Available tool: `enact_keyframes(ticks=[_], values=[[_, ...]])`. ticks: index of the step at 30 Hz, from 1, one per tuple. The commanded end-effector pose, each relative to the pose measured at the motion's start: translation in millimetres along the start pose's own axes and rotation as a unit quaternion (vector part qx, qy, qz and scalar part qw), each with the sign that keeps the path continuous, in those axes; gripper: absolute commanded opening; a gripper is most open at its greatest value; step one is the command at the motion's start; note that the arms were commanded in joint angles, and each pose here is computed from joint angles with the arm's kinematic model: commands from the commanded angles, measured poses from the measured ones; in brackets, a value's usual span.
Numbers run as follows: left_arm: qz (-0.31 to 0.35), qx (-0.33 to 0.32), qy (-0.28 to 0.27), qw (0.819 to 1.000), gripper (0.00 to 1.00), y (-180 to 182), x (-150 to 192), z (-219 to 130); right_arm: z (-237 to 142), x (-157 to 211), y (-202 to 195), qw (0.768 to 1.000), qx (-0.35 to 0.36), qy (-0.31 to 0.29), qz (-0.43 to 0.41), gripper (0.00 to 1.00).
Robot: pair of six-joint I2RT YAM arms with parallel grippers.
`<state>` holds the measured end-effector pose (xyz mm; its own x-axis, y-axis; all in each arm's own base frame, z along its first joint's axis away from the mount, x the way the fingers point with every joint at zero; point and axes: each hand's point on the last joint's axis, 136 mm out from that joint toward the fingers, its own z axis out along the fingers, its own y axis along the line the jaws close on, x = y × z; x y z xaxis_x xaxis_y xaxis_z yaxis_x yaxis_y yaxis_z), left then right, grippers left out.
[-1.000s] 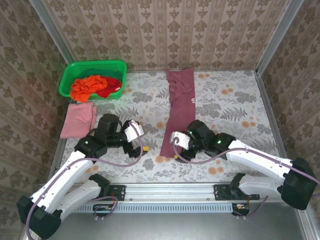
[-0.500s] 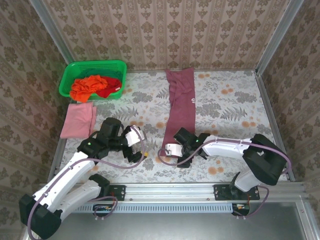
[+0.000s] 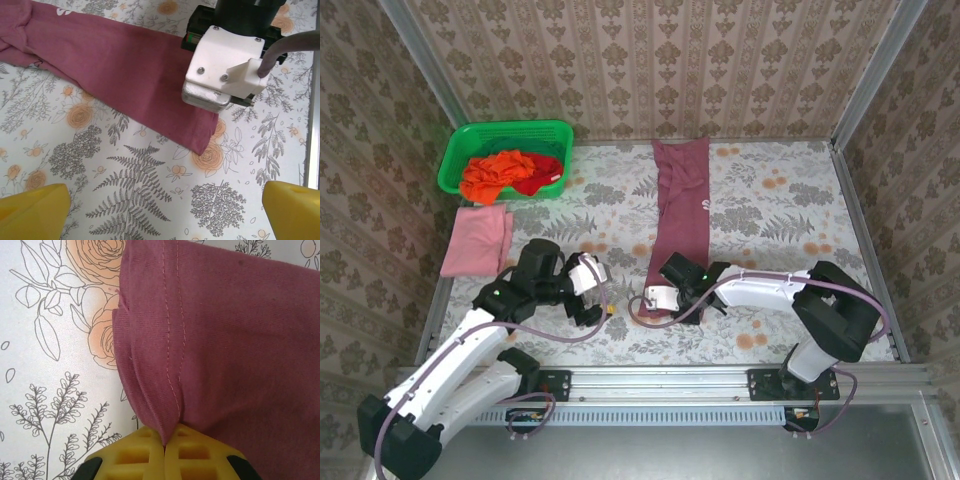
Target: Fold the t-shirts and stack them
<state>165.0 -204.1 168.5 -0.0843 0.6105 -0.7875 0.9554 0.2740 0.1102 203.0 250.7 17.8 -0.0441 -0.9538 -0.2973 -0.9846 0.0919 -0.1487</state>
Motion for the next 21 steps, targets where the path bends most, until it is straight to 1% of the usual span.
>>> enact_keyframes(ticks=[1,6,7,8,11,16,18,21], values=[[0.015,-0.013,-0.01,1.0,1.0,3.5,-2.4,-2.7,-9.1,12.7,23.2,0.999,-0.041,0.027,0.001,0.0],[0.02,-0.017,-0.021,0.999,1.0,3.4,-5.1,-4.5,-46.6,3.0,64.6,0.995,-0.103,-0.007,0.004,0.0],[0.02,-0.016,-0.021,0.999,1.0,3.1,-4.8,-4.3,-51.0,4.1,71.7,0.993,-0.116,-0.005,0.004,0.0],[0.021,-0.015,-0.023,0.999,1.0,3.0,-5.6,-4.3,-63.3,1.1,75.8,0.993,-0.119,-0.017,0.002,0.0],[0.023,-0.012,-0.027,0.999,1.0,3.1,-7.7,-4.2,-85.2,-1.3,75.6,0.993,-0.117,-0.024,-0.005,0.0],[0.027,-0.011,-0.033,0.999,1.0,4.2,-10.8,-4.2,-113.1,-9.3,42.2,0.997,-0.058,-0.03,-0.041,0.0],[0.025,-0.008,-0.034,0.999,1.0,3.9,-10.9,-3.8,-120.2,-14.0,20.7,0.998,-0.033,-0.039,-0.044,0.0],[0.025,-0.007,-0.033,0.999,1.0,3.9,-9.9,-3.6,-123.1,-14.0,-11.9,0.998,-0.002,-0.035,-0.048,0.0]])
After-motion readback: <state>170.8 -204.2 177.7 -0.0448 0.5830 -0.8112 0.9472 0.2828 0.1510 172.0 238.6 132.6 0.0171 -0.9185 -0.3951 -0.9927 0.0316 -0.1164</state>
